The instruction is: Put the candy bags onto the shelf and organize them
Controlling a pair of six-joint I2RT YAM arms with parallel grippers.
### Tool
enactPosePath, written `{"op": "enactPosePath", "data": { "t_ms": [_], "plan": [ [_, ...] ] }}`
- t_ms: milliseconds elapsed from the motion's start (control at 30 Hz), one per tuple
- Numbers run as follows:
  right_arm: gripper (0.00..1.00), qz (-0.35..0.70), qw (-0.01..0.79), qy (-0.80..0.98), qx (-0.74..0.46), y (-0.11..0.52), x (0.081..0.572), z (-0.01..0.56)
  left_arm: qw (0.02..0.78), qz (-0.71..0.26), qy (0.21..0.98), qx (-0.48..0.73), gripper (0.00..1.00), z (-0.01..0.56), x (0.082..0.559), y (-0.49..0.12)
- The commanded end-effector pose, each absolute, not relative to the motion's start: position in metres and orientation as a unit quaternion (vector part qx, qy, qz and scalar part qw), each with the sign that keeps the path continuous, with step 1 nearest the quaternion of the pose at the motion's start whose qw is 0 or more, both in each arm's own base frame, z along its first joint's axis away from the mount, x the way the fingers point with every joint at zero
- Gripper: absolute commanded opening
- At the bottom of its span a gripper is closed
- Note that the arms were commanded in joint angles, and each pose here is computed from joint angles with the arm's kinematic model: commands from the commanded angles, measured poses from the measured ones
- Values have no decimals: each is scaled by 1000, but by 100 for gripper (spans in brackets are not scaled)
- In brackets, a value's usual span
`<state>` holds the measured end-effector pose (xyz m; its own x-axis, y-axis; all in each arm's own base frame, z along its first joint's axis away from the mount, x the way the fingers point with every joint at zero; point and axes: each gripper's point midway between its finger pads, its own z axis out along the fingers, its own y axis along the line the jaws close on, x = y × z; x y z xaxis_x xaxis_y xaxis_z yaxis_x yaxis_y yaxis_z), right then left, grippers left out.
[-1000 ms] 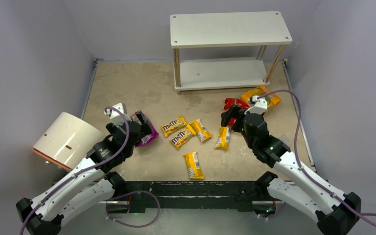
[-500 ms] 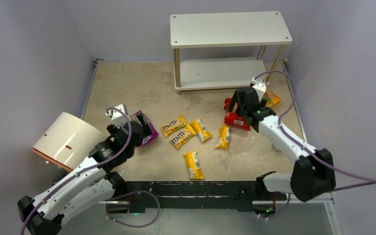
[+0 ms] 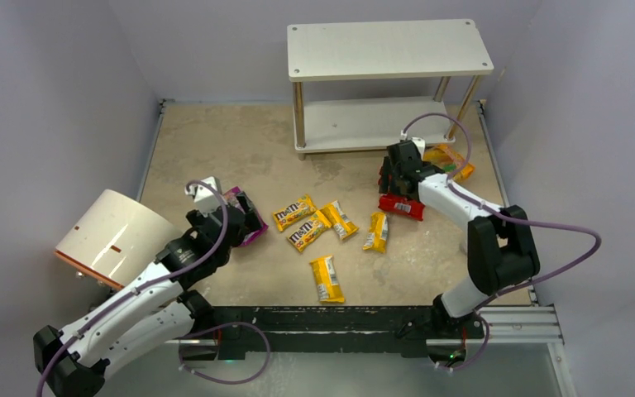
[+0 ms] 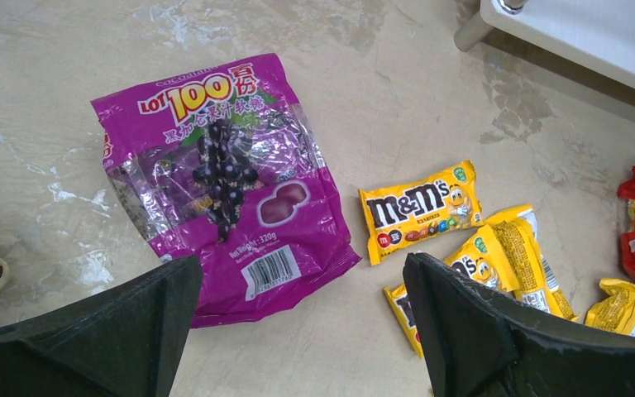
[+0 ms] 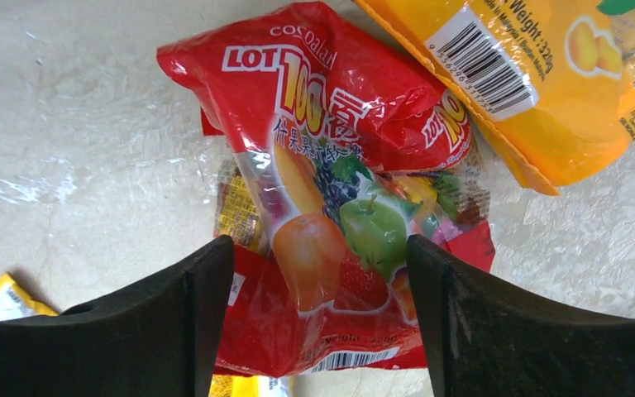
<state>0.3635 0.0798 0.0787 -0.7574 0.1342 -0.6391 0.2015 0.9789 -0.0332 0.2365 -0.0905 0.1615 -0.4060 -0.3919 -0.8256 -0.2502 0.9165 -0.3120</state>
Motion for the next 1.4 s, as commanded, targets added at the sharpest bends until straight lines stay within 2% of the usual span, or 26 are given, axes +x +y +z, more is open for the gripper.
{"op": "enactPosePath", "data": {
  "t_ms": [0, 133, 200, 333, 367, 433, 567, 700, 867, 1067, 1367],
  "plan": [
    [69, -44, 321, 944, 62, 83, 358, 60, 514, -82, 834, -185, 100, 163, 241, -97],
    [34, -15, 334, 941, 42, 92, 359, 65, 511, -95, 837, -171, 100, 164, 242, -105],
    [21, -4, 356, 934, 38, 94, 362, 81, 513, -114, 839, -143, 100, 167, 244, -115],
    [2, 53, 419, 906, 22, 108, 364, 129, 523, -171, 831, -78, 100, 177, 247, -144],
    [0, 76, 435, 897, 13, 114, 362, 144, 528, -184, 826, -63, 100, 180, 248, -150],
    [0, 131, 457, 880, -6, 130, 355, 170, 548, -207, 809, -46, 100, 189, 251, -158],
    [0, 310, 472, 816, -124, 187, 311, 231, 611, -268, 745, 16, 100, 223, 256, -182],
    [0, 449, 427, 738, -265, 226, 247, 271, 650, -332, 668, 146, 100, 259, 237, -215],
    [0, 591, 318, 649, -358, 243, 179, 301, 631, -428, 529, 372, 100, 291, 165, -257],
    [0, 638, 237, 624, -384, 250, 148, 305, 568, -448, 421, 547, 99, 266, 111, -268],
    [0, 641, 146, 621, -427, 272, 106, 288, 568, -442, 397, 569, 99, 265, 113, -274]
  ]
}}
